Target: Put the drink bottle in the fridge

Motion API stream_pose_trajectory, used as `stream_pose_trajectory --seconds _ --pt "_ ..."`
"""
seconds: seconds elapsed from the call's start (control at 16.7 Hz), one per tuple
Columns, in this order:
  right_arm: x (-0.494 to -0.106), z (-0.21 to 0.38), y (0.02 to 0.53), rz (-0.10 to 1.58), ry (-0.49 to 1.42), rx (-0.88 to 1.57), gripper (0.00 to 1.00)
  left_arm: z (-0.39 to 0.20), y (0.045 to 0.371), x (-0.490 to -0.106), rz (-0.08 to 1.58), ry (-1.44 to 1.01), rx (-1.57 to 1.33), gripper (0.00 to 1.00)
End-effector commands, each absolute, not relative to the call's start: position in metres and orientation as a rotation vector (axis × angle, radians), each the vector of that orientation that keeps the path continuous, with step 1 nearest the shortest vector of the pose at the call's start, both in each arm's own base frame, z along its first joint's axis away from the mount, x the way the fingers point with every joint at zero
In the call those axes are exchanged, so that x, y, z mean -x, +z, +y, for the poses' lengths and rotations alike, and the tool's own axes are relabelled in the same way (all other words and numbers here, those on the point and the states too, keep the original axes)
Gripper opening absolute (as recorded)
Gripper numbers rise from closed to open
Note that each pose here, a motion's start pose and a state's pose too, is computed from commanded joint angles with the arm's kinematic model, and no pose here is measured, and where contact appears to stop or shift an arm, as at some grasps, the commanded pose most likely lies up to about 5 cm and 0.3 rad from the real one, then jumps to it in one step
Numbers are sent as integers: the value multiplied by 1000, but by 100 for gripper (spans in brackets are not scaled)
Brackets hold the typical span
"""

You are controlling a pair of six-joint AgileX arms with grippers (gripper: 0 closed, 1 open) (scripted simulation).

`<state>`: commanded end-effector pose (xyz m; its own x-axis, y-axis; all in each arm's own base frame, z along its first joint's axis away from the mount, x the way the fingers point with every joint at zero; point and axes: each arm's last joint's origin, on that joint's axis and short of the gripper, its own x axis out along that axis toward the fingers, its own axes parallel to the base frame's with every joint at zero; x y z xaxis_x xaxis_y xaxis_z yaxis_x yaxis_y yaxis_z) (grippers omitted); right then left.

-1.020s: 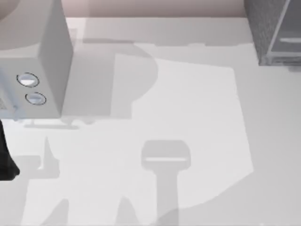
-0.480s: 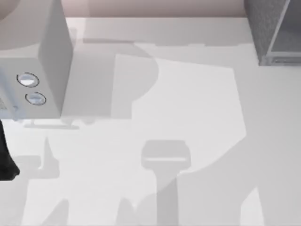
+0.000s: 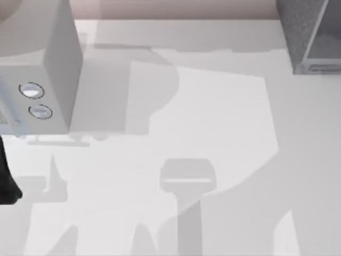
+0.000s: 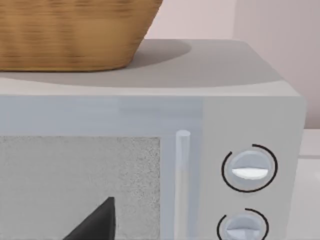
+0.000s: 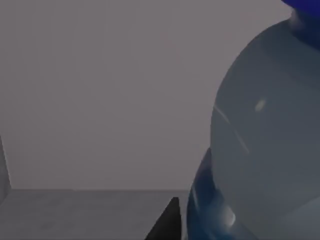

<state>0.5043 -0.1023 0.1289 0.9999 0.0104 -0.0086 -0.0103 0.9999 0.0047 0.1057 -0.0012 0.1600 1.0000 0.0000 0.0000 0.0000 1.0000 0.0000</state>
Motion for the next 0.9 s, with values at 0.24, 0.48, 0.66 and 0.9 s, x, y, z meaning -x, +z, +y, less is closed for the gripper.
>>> stream_pose_trajectory --seconds 0.24,0.48,0.66,0.9 --pt "-504 -102 129 9 10 -5 53 -1 160 -106 0 0 0 100" --pt "-504 -102 129 9 10 -5 83 -1 160 -106 0 0 0 100" --pt "-504 -102 129 9 10 -5 100 -1 160 -106 0 0 0 100" --pt "-504 -102 129 9 10 -5 100 -1 160 -106 0 0 0 100"
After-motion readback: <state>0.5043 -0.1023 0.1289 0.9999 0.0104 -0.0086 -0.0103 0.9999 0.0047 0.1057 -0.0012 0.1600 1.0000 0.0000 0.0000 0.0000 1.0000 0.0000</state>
